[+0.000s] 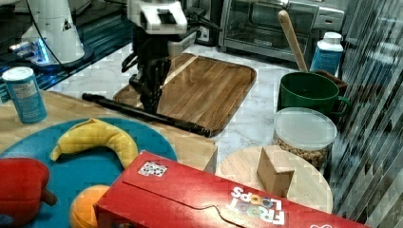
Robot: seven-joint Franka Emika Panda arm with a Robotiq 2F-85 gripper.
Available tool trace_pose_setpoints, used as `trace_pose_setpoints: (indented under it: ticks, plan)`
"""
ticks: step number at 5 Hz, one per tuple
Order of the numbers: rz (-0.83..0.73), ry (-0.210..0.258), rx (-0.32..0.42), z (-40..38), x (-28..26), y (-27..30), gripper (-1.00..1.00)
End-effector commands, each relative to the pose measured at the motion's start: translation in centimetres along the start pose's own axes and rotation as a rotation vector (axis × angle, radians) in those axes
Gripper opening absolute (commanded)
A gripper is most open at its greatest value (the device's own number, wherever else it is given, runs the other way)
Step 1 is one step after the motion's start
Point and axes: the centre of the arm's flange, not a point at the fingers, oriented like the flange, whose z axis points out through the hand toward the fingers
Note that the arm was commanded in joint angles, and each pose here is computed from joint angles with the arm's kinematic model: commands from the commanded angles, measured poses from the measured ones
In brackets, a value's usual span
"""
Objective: Close the drawer.
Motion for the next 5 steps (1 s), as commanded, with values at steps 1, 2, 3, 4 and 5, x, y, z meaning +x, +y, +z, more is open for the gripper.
trace_pose_setpoints:
  ticks: [1, 2, 3, 4, 5]
  plan:
    - [0.085, 0.109, -0.190, -5.94, -0.42, 14.10, -1.00]
    - [0.107, 0.090, -0.166, -6.36, -0.16, 13.93, -1.00]
    - [0.108, 0.090, -0.166, -6.36, -0.17, 13.94, -1.00]
    - [0.107, 0.090, -0.166, -6.37, -0.16, 13.93, -1.00]
    - [0.107, 0.090, -0.166, -6.36, -0.17, 13.93, -1.00]
